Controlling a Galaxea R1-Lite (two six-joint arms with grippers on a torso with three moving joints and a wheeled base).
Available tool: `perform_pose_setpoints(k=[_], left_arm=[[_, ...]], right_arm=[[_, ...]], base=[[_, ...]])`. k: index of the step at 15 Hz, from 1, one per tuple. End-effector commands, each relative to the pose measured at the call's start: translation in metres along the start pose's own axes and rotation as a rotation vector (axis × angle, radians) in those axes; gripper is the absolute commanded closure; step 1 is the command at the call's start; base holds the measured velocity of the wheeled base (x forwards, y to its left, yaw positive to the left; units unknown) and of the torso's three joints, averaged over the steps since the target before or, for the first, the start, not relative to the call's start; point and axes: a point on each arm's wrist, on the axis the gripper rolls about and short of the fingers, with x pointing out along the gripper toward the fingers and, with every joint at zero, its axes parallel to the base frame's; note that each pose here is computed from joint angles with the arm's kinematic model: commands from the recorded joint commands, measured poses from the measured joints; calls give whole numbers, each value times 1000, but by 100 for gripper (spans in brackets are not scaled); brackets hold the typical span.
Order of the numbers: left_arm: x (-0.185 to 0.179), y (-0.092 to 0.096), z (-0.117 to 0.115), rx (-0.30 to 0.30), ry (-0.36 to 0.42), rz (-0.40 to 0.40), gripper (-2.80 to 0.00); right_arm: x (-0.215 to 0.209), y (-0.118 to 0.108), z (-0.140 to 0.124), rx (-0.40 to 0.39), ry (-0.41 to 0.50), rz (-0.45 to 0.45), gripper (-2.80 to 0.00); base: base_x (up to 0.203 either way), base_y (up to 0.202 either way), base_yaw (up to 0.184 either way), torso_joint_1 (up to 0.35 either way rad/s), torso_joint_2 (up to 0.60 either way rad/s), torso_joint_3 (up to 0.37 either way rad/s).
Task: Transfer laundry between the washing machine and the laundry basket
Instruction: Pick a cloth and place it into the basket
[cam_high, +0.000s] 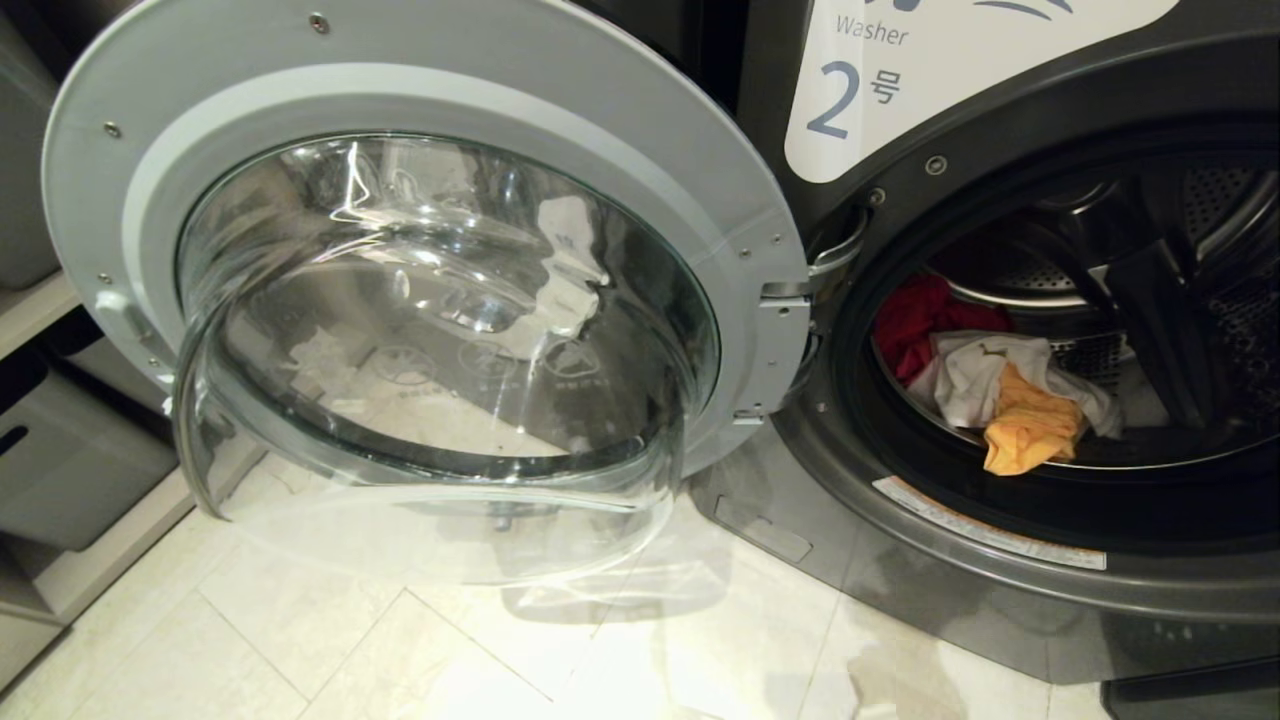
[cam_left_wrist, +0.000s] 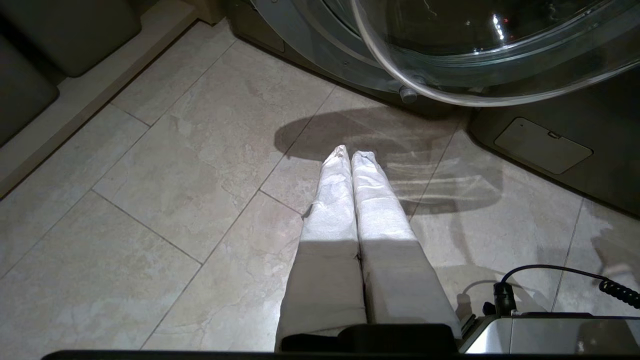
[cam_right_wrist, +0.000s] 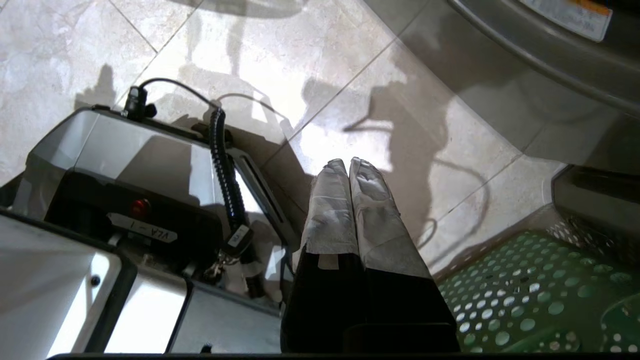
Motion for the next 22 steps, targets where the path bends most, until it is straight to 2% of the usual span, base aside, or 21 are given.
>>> perform_pose_setpoints(k=[1, 5, 7, 10, 14, 18, 22], left_arm=[[0, 0, 0, -1, -1, 1, 0], [0, 0, 0, 0, -1, 1, 0], [0, 0, 0, 0, -1, 1, 0], [0, 0, 0, -1, -1, 1, 0], [0, 0, 0, 0, -1, 1, 0], [0, 0, 0, 0, -1, 1, 0], [0, 0, 0, 0, -1, 0, 0]], right_arm=[[36, -12, 21, 7, 40, 10, 0], [84, -27, 44, 3, 6, -33, 0], [103, -34, 55, 11, -49, -76, 0], [128, -42, 64, 79, -57, -106, 0], [166, -55, 89, 101, -180, -246, 0], [185, -63, 112, 113, -319, -415, 0], [212, -71, 126, 137, -335, -469, 0]], base=[[0, 0, 0, 0, 0, 0], [0, 0, 0, 0, 0, 0], [0, 0, 0, 0, 0, 0], [0, 0, 0, 0, 0, 0], [0, 0, 0, 0, 0, 0], [0, 0, 0, 0, 0, 0], [0, 0, 0, 0, 0, 0]])
